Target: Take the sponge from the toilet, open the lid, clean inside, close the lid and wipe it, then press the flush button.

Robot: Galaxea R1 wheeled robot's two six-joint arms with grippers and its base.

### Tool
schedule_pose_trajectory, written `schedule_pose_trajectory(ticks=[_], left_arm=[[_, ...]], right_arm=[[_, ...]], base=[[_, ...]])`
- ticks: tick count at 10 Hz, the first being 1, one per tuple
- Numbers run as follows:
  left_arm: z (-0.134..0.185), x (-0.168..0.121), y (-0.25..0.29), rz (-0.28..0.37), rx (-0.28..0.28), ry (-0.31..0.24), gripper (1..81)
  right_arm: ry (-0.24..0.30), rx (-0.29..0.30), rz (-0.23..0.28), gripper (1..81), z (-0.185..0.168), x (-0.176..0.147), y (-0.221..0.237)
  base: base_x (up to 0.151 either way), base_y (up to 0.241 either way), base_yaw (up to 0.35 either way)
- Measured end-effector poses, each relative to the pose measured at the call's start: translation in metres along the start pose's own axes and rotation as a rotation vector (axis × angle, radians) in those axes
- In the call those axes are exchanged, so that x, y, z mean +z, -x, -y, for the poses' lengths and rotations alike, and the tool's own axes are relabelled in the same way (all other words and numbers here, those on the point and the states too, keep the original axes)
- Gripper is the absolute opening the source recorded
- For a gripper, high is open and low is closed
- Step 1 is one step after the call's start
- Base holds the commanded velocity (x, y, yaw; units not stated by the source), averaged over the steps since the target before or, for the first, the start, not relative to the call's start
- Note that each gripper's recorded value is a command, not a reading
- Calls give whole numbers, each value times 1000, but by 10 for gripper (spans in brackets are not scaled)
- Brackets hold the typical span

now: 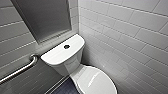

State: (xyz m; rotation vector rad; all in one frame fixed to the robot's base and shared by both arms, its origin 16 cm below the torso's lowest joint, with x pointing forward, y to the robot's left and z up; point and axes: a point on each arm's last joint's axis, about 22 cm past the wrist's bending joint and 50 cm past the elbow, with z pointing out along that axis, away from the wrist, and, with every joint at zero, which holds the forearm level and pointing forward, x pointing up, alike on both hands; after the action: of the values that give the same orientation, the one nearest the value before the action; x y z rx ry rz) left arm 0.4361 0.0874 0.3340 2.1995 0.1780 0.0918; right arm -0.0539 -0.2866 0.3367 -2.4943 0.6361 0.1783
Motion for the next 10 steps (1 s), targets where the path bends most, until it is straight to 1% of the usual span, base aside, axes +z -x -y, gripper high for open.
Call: schedule_pose_trajectory(ticks=[1,3,5,6,8,9,10], left_arm=[[-5,5,-6,-5,-8,7,811],[-21,20,-12,-10,-48,36,811],[-23,31,-14,-16,-94,39,811],[-29,36,-16,-32,-116,55,811],[-46,43,-32,-93,-149,105,811],[-49,48,-38,-117,-151,114,811],[-46,52,-43,-136,-156,113,811]], right_arm=[[-3,3,-3,10,1,1,-1],[-3,19,-8,10,1,2,-4],[5,17,-12,10,-3,1,-7],[2,19,-21,10,-3,1,-9],[-16,40,-42,10,1,3,-18],[-20,53,-53,10,1,5,-23],[-18,54,-58,10,-1,4,-24]], base=[[0,0,0],[0,0,0],[0,0,0],[0,0,0],[0,0,0],[0,0,0],[0,0,0]])
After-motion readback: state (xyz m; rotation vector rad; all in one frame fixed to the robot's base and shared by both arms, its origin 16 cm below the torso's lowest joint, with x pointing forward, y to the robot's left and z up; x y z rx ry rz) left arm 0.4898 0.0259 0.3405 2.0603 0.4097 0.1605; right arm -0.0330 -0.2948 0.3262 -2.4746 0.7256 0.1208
